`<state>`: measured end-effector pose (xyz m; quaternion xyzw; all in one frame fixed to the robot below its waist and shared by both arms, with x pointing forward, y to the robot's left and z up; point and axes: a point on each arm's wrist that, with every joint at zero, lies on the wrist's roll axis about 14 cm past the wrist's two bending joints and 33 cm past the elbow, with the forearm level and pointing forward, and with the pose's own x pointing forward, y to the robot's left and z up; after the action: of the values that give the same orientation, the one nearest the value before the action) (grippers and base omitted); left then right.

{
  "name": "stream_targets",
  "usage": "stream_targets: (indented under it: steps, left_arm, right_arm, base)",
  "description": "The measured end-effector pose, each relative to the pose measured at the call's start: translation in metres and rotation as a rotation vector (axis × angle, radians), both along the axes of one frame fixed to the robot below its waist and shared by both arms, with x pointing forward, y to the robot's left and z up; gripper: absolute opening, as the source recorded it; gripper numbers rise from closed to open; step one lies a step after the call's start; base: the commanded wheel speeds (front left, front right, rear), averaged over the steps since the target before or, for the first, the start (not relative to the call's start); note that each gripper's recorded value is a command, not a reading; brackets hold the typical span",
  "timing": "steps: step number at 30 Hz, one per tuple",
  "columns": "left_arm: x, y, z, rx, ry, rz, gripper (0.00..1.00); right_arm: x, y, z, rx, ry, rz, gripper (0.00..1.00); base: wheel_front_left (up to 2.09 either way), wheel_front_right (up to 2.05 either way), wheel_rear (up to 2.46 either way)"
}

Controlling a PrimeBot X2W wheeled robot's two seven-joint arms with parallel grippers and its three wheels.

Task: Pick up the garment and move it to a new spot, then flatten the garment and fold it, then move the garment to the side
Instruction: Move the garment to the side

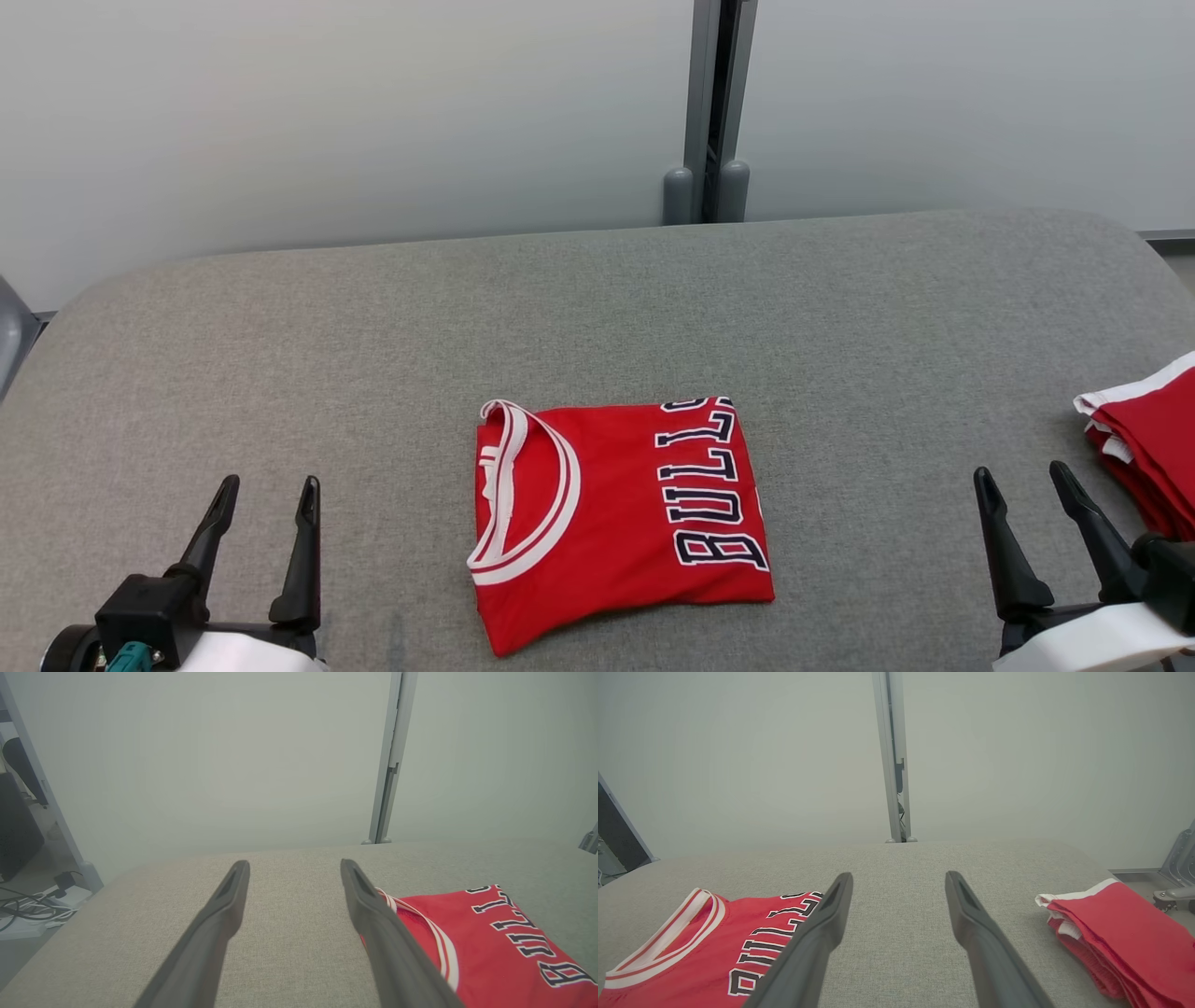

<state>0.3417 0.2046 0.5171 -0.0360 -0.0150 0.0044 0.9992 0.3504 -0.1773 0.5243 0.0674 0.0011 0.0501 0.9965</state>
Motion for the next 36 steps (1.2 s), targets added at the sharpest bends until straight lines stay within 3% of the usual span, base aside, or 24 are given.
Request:
stream_targets:
  steps: [12, 22, 34, 35, 36]
  left_arm:
    - [0.008, 0.008, 0.005, -0.01, -0.023, 0.027, 1.0]
    - [0.021, 0.026, 0.002, -0.029, -0.044, 0.093, 1.0]
    - [0.025, 0.043, 0.001, -0.018, -0.058, 0.144, 1.0]
    - [0.025, 0.043, 0.001, -0.018, -0.058, 0.144, 1.0]
    - [0.026, 0.043, 0.001, -0.019, -0.06, 0.145, 1.0]
  right_arm:
    - [0.026, 0.011, -0.012, -0.025, 0.042, 0.045, 1.0]
    - [0.064, 0.089, -0.089, -0.009, 0.269, 0.277, 1.0]
    - [0.07, 0.13, -0.148, -0.007, 0.466, 0.397, 1.0]
    - [0.07, 0.13, -0.148, -0.007, 0.466, 0.397, 0.78]
    - [0.071, 0.131, -0.149, -0.01, 0.473, 0.401, 0.42]
  base:
    - [0.0, 0.0, 0.0]
    - [0.0, 0.0, 0.0]
    - [0.0, 0.0, 0.0]
    - [0.0, 0.0, 0.0]
    - [0.0, 0.0, 0.0]
